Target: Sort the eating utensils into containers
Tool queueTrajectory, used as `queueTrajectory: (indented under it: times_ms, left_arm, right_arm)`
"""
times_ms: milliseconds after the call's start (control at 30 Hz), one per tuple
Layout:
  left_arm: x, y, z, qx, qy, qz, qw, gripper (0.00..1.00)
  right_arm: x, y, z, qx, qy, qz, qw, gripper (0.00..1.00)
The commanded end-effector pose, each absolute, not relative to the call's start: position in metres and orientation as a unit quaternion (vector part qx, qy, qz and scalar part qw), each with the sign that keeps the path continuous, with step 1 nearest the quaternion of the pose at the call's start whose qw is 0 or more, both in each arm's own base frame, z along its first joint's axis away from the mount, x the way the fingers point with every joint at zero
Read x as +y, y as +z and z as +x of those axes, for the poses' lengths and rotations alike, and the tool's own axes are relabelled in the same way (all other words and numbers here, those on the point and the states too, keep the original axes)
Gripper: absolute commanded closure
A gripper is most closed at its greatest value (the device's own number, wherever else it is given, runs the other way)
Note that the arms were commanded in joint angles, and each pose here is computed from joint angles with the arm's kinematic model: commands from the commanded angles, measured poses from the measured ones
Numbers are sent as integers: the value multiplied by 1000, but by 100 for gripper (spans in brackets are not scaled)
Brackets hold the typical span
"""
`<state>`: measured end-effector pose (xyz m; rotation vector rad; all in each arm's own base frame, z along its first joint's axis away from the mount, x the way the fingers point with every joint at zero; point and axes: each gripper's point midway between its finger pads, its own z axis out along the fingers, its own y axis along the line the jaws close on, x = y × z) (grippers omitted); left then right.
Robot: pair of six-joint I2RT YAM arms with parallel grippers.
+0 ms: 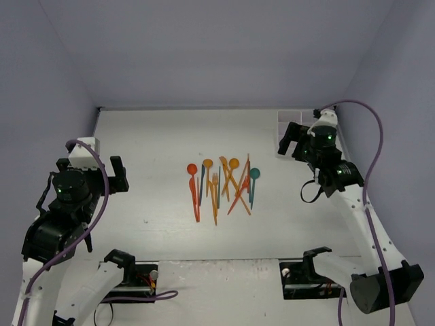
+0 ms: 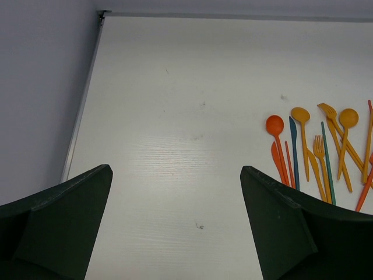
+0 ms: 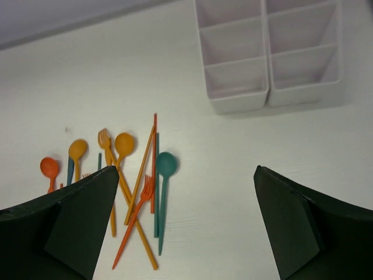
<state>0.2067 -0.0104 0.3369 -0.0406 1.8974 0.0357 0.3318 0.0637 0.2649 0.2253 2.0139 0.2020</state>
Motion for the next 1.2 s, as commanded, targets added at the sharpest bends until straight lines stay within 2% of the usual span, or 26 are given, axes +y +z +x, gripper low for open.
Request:
queueTrajectory:
  times_ms: [0, 333, 400, 800, 1167]
  left_arm:
    - [-8, 344, 205, 805, 15, -29, 593, 10]
    - [1, 335, 189, 806, 22, -36, 590, 10]
    - [1, 335, 186, 805, 20, -36, 591, 10]
    - [1, 322, 177, 812, 16, -29, 583, 10]
    - [-3, 316, 177, 817, 8, -24, 576, 10]
  right_arm:
    - [103, 233, 349, 862, 145, 99, 475, 0]
    - [124, 156, 349, 898, 53, 126, 418, 0]
    - [122, 146, 349, 901, 36, 134, 412, 3]
    - [137, 87, 356, 922, 18, 151, 357, 53]
    - [153, 47, 356, 938, 19, 135, 317, 62]
